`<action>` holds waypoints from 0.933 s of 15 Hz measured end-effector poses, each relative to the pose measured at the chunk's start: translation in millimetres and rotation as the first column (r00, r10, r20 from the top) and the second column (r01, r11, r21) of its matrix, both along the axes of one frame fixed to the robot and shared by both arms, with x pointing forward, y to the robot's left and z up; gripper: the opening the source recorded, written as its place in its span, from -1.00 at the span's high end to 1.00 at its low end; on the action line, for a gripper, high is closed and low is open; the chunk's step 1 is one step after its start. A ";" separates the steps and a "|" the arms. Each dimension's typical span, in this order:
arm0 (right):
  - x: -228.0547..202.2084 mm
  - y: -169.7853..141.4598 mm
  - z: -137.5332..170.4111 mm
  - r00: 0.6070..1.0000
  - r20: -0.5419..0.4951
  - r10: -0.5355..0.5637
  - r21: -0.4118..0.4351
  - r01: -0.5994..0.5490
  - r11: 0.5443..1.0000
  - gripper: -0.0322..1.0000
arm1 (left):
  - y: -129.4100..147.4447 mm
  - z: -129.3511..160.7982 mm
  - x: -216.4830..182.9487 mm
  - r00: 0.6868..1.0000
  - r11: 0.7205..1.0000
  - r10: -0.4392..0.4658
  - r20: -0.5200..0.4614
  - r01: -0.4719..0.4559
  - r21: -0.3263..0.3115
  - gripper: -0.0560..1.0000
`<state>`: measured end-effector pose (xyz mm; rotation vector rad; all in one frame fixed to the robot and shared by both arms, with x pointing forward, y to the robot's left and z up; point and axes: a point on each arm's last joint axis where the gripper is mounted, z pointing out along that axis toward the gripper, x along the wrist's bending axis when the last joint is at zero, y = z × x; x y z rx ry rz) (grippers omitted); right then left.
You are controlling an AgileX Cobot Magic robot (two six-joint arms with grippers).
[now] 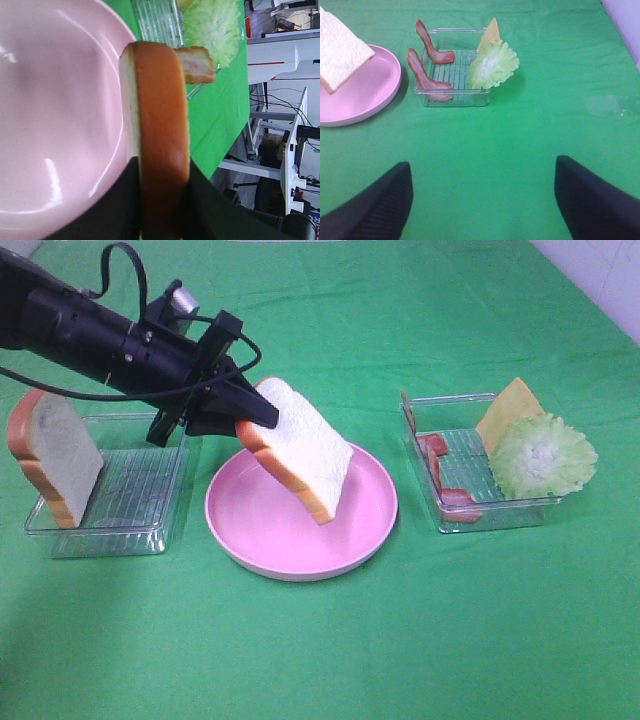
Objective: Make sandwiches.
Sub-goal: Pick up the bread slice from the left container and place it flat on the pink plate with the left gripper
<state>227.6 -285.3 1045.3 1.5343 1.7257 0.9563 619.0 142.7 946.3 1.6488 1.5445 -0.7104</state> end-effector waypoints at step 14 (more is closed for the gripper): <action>0.0 0.0 0.1 1.000 0.001 0.000 0.000 0.000 1.000 -0.51 | -29.8 -42.3 3.0 0.998 0.997 0.062 -0.022 -0.061 0.043 0.50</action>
